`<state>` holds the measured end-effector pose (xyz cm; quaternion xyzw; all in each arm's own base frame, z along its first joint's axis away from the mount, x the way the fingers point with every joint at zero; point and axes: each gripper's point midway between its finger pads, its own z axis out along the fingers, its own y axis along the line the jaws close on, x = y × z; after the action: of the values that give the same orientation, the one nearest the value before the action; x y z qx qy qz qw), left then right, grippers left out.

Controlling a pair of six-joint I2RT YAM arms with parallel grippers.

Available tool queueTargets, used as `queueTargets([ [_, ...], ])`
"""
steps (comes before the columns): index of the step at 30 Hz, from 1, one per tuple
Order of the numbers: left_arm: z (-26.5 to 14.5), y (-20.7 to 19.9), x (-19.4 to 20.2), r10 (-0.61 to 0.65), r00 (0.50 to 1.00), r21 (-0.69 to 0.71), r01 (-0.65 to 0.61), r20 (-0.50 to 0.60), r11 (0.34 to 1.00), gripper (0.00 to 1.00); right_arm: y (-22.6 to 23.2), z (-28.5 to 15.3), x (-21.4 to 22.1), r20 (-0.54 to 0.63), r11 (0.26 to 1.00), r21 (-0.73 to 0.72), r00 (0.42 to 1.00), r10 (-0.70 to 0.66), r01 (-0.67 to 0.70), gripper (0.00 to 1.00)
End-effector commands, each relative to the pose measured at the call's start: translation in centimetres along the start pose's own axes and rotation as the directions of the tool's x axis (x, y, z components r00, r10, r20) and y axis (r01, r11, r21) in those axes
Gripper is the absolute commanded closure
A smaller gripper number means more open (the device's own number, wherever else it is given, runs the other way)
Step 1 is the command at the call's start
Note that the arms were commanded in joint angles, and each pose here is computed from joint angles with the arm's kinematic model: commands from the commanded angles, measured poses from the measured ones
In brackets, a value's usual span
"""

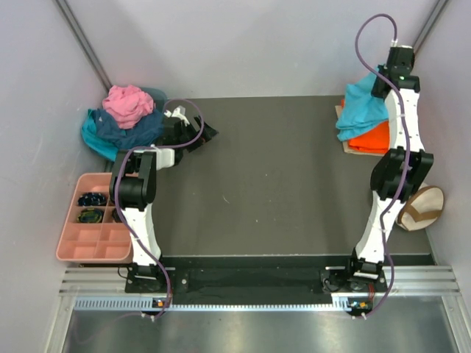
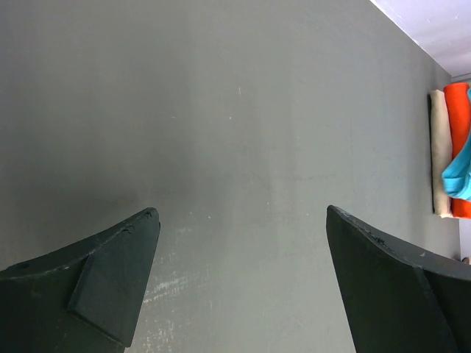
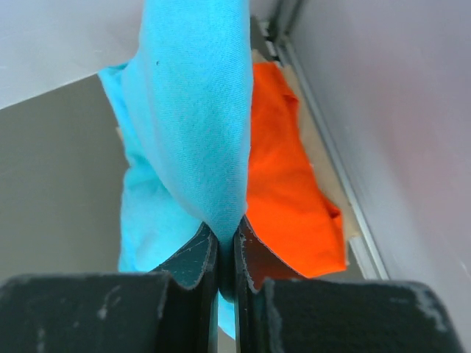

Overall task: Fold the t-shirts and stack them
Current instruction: Neatly place the folded tshirt to the corner

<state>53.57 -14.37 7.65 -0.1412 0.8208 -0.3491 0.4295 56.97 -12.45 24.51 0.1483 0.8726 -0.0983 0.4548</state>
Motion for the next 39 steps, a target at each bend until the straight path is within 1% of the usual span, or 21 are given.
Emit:
queueTargets([
  [1, 0.4, -0.5, -0.7, 0.022, 0.999, 0.039, -0.023, 0.026, 0.999, 0.01, -4.5, 1.3, -0.4, 0.027, 0.997, 0.074, 0.999, 0.025, -0.027, 1.0],
  [7, 0.5, -0.1, -0.5, 0.021, 1.0, 0.031, -0.022, 0.02, 0.999, 0.01, -6.5, 4.0, 2.7, -0.047, 0.995, 0.1, 0.999, 0.017, -0.013, 1.0],
  [11, 0.6, -0.1, -0.4, 0.017, 1.0, 0.032, -0.017, 0.015, 0.999, 0.01, -7.4, 6.0, 5.1, -0.106, 0.988, 0.15, 0.994, -0.013, 0.029, 1.0],
  [18, 0.7, -0.1, -0.5, 0.019, 1.0, 0.03, -0.02, 0.015, 0.999, 0.01, -9.1, 7.3, 7.5, -0.164, 0.968, 0.244, 0.986, -0.022, 0.062, 0.99],
  [20, 0.7, -0.1, -0.4, 0.019, 1.0, 0.032, -0.019, 0.012, 0.999, 0.01, -9.6, 7.2, 7.6, -0.168, 0.959, 0.274, 0.985, -0.022, 0.068, 0.87],
  [21, 0.8, 0.0, -0.3, 0.018, 1.0, 0.03, -0.018, 0.01, 0.999, 0.01, -9.8, 7.3, 7.7, -0.171, 0.956, 0.284, 0.985, -0.022, 0.071, 0.74],
  [23, 0.7, 0.0, -0.3, 0.018, 1.0, 0.031, -0.018, 0.009, 0.999, 0.01, -10.4, 6.9, 7.5, -0.166, 0.944, 0.322, 0.986, -0.019, 0.072, 0.62],
  [24, 0.8, 0.0, -0.2, 0.018, 1.0, 0.031, -0.018, 0.007, 0.999, 0.01, -10.6, 6.8, 7.4, -0.163, 0.94, 0.333, 0.986, -0.016, 0.07, 0.48],
  [27, 0.7, 0.2, -0.2, 0.019, 1.0, 0.024, -0.019, 0.007, 1.0, 0.01, -11.0, 5.9, 6.4, -0.126, 0.932, 0.361, 0.992, 0.006, 0.04, 0.31],
  [28, 0.7, 0.2, -0.2, 0.022, 1.0, 0.023, -0.022, 0.008, 1.0, 0.01, -11.0, 5.7, 6.5, -0.124, 0.932, 0.361, 0.992, 0.013, 0.033, 0.28],
  [29, 0.6, 0.4, -0.1, 0.022, 1.0, 0.016, -0.022, 0.005, 1.0, 0.01, -10.7, 4.8, 5.4, -0.083, 0.935, 0.355, 0.996, 0.036, -0.005, 0.26],
  [30, 0.6, 0.5, -0.1, 0.023, 1.0, 0.006, -0.023, 0.007, 1.0, 0.01, -10.4, 4.3, 4.8, -0.064, 0.941, 0.339, 0.997, 0.051, -0.027, 0.18],
  [31, 0.5, 0.5, -0.3, 0.027, 1.0, -0.001, -0.027, 0.011, 1.0, 0.01, -9.1, 4.3, 5.0, -0.06, 0.961, 0.268, 0.994, 0.086, -0.067, 0.15],
  [32, 0.4, 0.6, -0.3, 0.027, 1.0, -0.007, -0.027, 0.007, 1.0, 0.01, -8.3, 2.6, 2.9, 0.0, 0.971, 0.212, 0.994, 0.109, -0.107, 0.11],
  [33, 0.4, 0.8, -0.4, 0.03, 0.999, -0.021, -0.03, 0.012, 0.999, 0.01, -7.4, 1.9, 2.3, 0.02, 0.978, 0.163, 0.991, 0.132, -0.134, 0.04],
  [34, 0.2, 0.6, -0.7, 0.036, 0.999, -0.028, -0.036, 0.018, 0.999, 0.01, -5.5, 1.7, 3.2, 0.003, 0.984, 0.068, 0.986, 0.166, -0.166, 0.01],
  [35, 0.0, 0.6, -0.8, 0.039, 0.999, -0.036, -0.038, 0.019, 0.999, 0.01, -4.7, -0.9, 0.3, 0.098, 0.981, 0.011, 0.977, 0.19, -0.192, 0.01],
  [36, -0.4, 0.5, -1.0, 0.04, 0.999, -0.049, -0.039, 0.018, 0.998, 0.01, -3.9, -1.9, -0.4, 0.125, 0.979, -0.031, 0.971, 0.204, -0.202, 0.01],
  [37, -0.6, 0.5, -1.3, 0.052, 0.998, -0.062, -0.05, 0.026, 0.997, 0.01, -2.6, -2.6, 0.8, 0.105, 0.973, -0.086, 0.969, 0.224, -0.215, 0.01],
  [38, -0.9, 0.4, -1.5, 0.056, 0.998, -0.07, -0.054, 0.033, 0.996, 0.01, -1.3, -3.7, 0.4, 0.122, 0.969, -0.123, 0.966, 0.228, -0.213, 0.01],
  [39, -1.5, 0.0, -1.8, 0.061, 0.997, -0.075, -0.058, 0.037, 0.996, 0.01, -0.8, -6.5, -1.5, 0.191, 0.964, -0.16, 0.952, 0.24, -0.211, 0.01],
])
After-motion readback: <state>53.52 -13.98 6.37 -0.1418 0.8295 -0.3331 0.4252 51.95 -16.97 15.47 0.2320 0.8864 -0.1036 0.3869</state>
